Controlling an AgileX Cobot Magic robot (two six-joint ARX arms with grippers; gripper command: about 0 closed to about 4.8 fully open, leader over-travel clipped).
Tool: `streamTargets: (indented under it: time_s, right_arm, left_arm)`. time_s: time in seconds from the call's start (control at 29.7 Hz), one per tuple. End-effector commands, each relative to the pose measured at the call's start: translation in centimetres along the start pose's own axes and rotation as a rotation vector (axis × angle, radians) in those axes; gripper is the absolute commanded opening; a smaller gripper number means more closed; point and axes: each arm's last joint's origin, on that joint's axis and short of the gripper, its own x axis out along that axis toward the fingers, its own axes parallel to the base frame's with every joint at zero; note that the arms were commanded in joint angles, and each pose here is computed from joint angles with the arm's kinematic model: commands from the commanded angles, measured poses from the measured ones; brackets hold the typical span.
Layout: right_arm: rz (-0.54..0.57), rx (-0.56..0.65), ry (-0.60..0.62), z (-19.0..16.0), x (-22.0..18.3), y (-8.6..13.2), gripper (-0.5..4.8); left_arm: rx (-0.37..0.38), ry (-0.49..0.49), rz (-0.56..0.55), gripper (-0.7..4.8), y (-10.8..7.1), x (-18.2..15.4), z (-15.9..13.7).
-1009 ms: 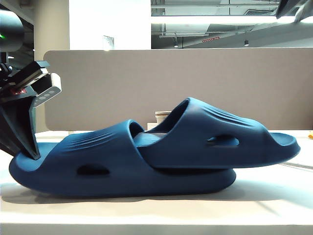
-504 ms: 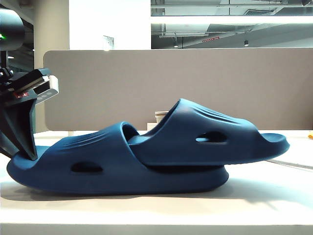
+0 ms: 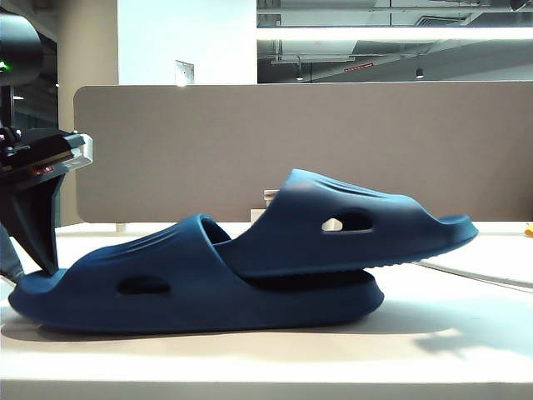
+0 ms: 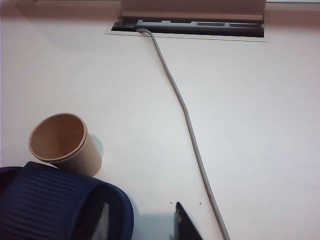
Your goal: Interlock the pair of blue slippers on the table with their fronts facing up.
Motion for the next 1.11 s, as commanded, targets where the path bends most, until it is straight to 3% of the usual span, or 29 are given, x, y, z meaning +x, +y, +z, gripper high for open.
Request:
streamTargets:
  time_s: [0.03, 0.27, 0.57, 0.91, 1.11]
  right_arm:
    - [0.006, 0.003, -0.017, 0.2, -0.2, 0.0, 1.66]
    - [0.004, -0.003, -0.044, 0.2, -0.7, 0.0, 1.66]
    - [-0.004, -0.002, -0.188, 0.2, -3.9, -0.3, 1.38]
    - [-0.003, 0.002, -0.303, -1.0, -7.9, -0.8, 1.38]
    - [0.005, -0.001, -0.348, -2.5, -9.2, -1.2, 1.38]
  left_arm:
    - [-0.014, -0.028, 0.033, 1.87, 0.1, -0.4, 0.5]
    - [-0.028, -0.115, 0.042, 1.87, -0.1, -3.2, 2.7]
    - [0.002, -0.424, -0.001, 1.86, -2.2, -10.9, 3.4]
    - [0.066, -0.892, -0.042, 1.83, -4.3, -20.9, -3.1]
    - [0.118, -1.05, -0.053, 1.78, -4.8, -23.8, -6.9]
